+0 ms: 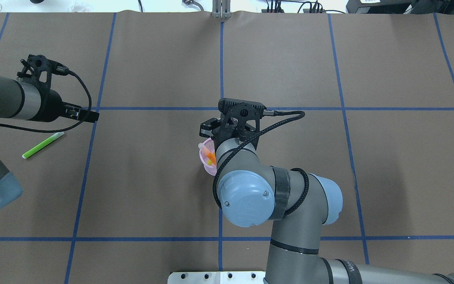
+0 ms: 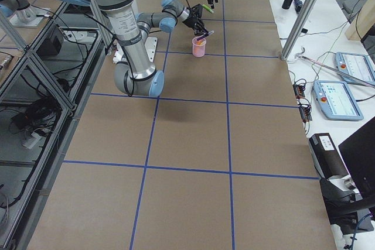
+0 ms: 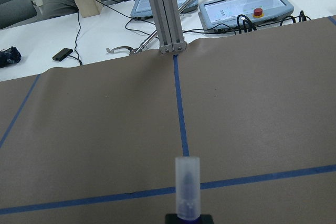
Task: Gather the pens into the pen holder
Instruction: 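Open the right gripper over the cup and withdraw the right arm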
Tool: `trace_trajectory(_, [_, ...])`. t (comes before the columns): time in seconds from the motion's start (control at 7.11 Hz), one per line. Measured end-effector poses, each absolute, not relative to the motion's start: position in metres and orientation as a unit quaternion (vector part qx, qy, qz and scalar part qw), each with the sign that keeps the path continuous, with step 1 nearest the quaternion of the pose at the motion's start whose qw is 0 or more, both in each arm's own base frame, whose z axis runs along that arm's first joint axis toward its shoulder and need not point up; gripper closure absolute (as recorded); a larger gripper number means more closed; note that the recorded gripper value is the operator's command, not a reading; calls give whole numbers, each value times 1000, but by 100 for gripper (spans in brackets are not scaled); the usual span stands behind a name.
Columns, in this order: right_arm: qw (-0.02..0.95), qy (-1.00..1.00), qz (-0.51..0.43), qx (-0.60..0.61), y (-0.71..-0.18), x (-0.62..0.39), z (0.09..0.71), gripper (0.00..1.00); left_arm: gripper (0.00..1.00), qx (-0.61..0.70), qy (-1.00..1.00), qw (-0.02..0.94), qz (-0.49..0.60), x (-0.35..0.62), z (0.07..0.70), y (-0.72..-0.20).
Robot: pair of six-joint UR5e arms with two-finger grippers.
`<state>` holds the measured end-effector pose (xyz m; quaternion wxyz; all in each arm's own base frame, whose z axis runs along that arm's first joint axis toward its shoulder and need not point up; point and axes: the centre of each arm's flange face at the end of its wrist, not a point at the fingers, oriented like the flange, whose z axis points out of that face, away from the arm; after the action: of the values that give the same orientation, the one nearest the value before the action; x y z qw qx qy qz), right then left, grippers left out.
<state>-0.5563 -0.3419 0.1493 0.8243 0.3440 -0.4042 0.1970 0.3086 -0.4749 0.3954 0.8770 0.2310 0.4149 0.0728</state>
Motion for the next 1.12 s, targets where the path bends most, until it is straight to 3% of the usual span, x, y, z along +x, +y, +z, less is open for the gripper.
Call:
trace_trajectory(0.14, [826,-404,194,343,-338,-559,151,36,2,232,406,881,79,305,405,-478])
trace_trajectory(0.28, [826,-404,193,343,-336,-560,152,25,2,239,391,883,101,298,416,-480])
trace_trajectory(1.12, [824,-437,193,303,-362,-496,153,22,2,225,280,881,308,269,497,-491])
